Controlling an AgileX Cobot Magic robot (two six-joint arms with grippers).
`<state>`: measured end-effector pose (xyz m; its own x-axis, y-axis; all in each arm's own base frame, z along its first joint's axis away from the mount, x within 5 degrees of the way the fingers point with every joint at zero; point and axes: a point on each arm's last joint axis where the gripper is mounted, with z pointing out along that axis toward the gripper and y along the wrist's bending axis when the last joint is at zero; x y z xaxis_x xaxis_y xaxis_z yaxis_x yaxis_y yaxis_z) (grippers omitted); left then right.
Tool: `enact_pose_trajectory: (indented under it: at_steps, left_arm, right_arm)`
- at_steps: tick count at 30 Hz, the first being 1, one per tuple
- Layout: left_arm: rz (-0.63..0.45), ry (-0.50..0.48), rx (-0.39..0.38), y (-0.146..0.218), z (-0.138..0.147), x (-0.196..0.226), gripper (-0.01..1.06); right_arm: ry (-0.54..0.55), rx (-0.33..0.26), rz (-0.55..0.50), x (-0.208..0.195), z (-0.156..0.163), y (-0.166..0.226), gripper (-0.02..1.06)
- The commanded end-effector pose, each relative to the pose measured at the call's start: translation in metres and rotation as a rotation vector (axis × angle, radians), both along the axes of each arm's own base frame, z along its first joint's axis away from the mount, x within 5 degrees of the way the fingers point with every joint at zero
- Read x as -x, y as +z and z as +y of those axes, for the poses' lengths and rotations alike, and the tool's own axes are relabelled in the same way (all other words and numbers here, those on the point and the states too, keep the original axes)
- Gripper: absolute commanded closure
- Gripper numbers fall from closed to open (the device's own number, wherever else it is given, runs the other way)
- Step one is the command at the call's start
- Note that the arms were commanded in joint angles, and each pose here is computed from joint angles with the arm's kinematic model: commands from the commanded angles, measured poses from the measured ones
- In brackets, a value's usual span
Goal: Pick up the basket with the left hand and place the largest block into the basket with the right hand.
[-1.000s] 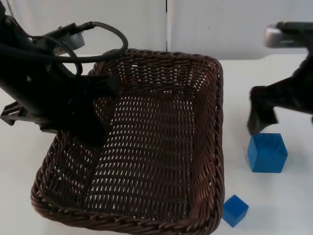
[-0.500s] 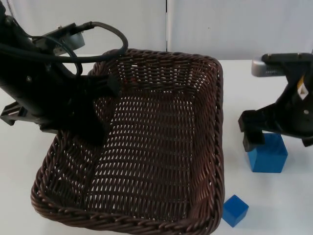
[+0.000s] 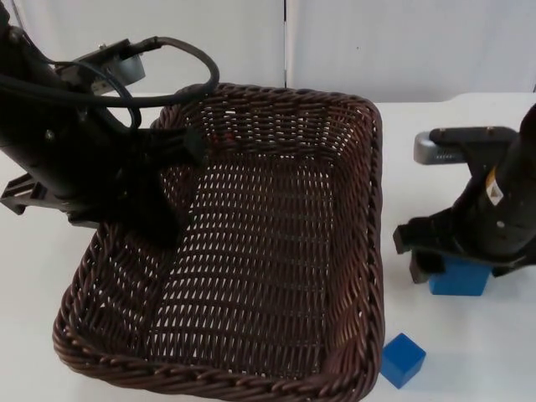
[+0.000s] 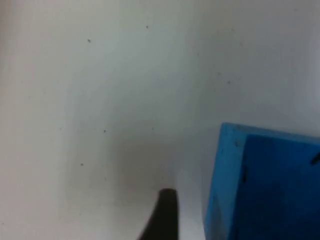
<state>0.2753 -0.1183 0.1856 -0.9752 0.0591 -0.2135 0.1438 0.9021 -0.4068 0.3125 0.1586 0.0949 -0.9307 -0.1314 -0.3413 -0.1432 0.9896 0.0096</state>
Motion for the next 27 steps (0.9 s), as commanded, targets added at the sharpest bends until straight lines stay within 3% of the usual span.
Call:
enact_pose_trajectory:
  at_steps: [1, 2, 4, 5, 6, 8, 10, 21, 27]
  left_arm:
    - [-0.003, 0.012, 0.03, 0.006, -0.004, 0.0, 1.05]
    - [-0.003, 0.012, 0.03, 0.006, -0.004, 0.0, 1.05]
    - [-0.004, 0.011, 0.028, 0.006, -0.004, 0.0, 1.05]
    - [-0.004, 0.011, 0.028, 0.006, -0.004, 0.0, 1.05]
    - [-0.004, 0.011, 0.028, 0.006, -0.004, 0.0, 1.05]
    - [-0.004, 0.011, 0.028, 0.006, -0.004, 0.0, 1.05]
    - [-0.004, 0.011, 0.028, 0.006, -0.004, 0.0, 1.05]
    - [-0.004, 0.011, 0.028, 0.006, -0.004, 0.0, 1.05]
    - [-0.004, 0.011, 0.028, 0.006, -0.004, 0.0, 1.05]
  right_arm:
    - [0.008, 0.001, -0.004, -0.001, 0.001, -0.001, 0.44]
    - [0.008, 0.001, -0.004, -0.001, 0.001, -0.001, 0.44]
    - [0.008, 0.002, -0.003, -0.001, 0.001, -0.001, 0.61]
    - [0.008, 0.0, -0.008, -0.001, 0.001, 0.001, 0.76]
    - [0.008, 0.0, -0.008, -0.001, 0.001, 0.001, 0.76]
    - [0.024, -0.001, -0.023, -0.002, 0.001, 0.007, 0.95]
    - [0.022, -0.004, -0.036, -0.001, 0.001, 0.016, 1.05]
    - [0.08, 0.048, -0.122, 0.017, -0.015, 0.096, 1.05]
    - [0.089, 0.028, -0.23, 0.036, -0.028, 0.151, 1.05]
